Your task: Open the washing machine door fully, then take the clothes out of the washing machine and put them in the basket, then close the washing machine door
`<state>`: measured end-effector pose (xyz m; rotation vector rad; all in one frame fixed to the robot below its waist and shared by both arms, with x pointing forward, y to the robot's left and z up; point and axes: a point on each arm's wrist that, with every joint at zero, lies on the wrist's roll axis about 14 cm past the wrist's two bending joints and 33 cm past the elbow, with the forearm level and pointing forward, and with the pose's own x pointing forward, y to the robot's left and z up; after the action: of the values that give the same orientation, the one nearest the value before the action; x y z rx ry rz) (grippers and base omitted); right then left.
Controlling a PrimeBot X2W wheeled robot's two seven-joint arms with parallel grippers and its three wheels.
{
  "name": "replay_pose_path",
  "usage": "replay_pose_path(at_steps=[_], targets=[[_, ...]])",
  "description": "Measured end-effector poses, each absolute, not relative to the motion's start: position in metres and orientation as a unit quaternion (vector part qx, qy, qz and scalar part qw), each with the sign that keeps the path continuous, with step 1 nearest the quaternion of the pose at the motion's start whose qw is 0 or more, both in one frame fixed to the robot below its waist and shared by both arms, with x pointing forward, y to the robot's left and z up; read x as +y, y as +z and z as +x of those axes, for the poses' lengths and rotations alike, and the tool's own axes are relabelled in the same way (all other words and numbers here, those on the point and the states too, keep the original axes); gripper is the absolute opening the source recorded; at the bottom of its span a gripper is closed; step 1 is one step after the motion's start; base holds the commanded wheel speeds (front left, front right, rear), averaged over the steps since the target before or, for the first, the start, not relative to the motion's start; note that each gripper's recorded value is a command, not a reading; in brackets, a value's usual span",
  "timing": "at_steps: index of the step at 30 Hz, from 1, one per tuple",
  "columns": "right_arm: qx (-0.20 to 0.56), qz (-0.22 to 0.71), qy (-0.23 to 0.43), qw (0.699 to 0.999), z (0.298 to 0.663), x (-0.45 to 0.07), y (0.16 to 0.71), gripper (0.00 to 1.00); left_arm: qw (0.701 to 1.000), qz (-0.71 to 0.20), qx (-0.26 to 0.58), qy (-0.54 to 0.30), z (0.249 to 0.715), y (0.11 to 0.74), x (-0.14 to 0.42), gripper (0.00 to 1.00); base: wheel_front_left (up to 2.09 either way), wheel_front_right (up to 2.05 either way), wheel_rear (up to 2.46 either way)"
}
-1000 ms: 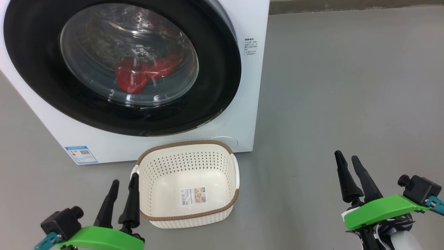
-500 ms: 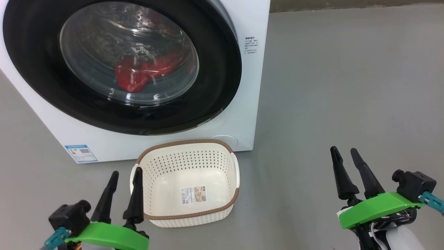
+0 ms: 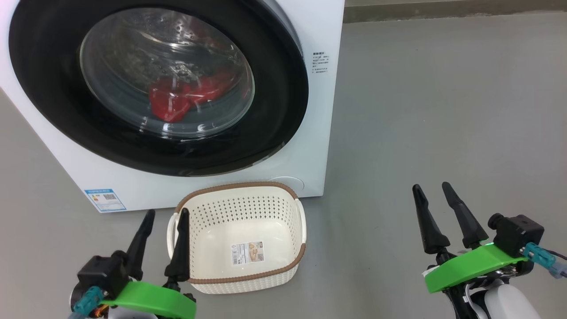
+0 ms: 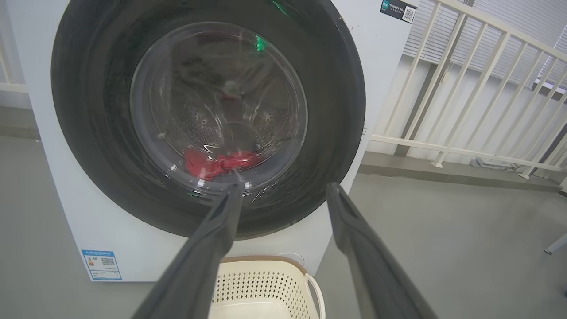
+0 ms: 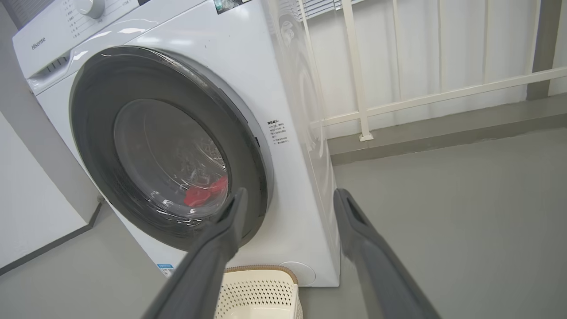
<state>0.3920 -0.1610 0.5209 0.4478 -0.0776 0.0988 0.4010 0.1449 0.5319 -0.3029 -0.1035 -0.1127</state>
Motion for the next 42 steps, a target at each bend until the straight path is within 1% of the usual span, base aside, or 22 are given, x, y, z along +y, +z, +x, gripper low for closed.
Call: replay_pose_path(at_steps=[20,37,42], targets=[[-0.076,0.112,0.08,0.988,0.393,-0.152,0.538,1.0,0.992,-0.036,-0.09,-0.082,0.404,0.547,0.134,1.0,0.0,0.0,0.0],[-0.076,0.112,0.081,0.987,0.393,-0.151,0.538,1.0,0.992,-0.032,-0.087,-0.081,0.403,0.545,0.135,1.0,0.0,0.0,0.0],[-0.074,0.112,0.081,0.988,0.394,-0.15,0.537,1.0,0.993,-0.044,-0.083,-0.077,0.404,0.542,0.137,1.0,0.0,0.0,0.0]])
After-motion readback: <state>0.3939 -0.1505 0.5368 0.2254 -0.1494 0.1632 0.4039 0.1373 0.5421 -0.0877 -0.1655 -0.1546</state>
